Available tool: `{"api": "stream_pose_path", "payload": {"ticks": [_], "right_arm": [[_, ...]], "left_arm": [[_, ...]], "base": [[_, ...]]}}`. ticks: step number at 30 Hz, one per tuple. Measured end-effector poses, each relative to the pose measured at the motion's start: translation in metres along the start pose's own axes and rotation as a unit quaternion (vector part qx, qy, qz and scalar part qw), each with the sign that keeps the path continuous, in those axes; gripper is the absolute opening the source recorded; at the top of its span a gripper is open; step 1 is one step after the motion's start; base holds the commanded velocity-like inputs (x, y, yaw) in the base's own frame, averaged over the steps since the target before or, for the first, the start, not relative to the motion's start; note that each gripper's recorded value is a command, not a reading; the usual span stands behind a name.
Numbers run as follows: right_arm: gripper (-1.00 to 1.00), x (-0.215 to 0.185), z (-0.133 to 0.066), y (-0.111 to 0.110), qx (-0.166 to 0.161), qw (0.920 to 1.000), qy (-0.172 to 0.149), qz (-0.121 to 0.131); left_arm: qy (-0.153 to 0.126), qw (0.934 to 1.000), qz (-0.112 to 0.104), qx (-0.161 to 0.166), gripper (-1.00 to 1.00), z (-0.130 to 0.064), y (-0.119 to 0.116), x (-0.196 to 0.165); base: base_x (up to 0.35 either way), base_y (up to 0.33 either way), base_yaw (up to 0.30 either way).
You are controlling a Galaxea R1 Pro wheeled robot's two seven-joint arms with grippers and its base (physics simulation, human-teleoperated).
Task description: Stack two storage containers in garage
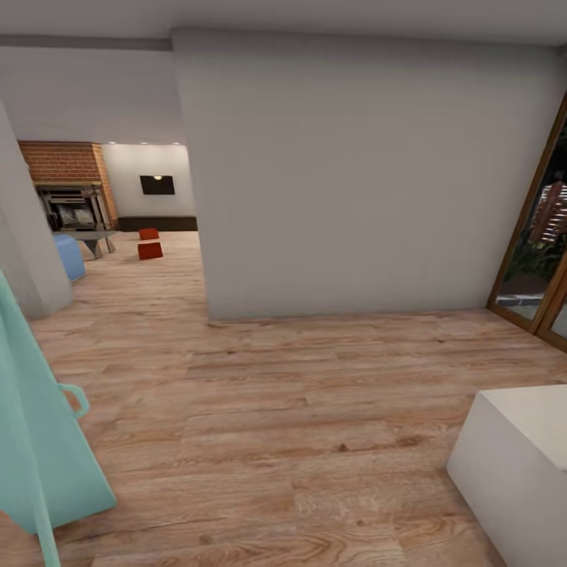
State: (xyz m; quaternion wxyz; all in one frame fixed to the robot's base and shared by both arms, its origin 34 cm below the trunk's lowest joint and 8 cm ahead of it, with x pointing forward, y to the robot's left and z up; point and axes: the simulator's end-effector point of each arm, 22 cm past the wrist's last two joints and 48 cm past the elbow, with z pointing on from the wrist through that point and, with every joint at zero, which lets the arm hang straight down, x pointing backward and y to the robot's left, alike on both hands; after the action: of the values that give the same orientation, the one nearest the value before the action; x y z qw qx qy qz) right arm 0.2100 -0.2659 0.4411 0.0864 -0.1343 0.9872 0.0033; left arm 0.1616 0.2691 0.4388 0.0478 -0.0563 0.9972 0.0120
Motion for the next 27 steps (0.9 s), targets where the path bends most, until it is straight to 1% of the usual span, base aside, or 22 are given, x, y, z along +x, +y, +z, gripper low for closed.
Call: {"api": "stream_pose_path", "payload": {"ticks": [27], "right_arm": [[1.00, -0.0005, 0.0000, -0.0003, 0.001, 1.0000, -0.001, 0.001]], "left_arm": [[0.000, 1.0000, 0.000, 0.000, 1.00, 0.0000, 0.0000, 0.0002]], "base": [[0.321, 0.000, 0.000]]}}
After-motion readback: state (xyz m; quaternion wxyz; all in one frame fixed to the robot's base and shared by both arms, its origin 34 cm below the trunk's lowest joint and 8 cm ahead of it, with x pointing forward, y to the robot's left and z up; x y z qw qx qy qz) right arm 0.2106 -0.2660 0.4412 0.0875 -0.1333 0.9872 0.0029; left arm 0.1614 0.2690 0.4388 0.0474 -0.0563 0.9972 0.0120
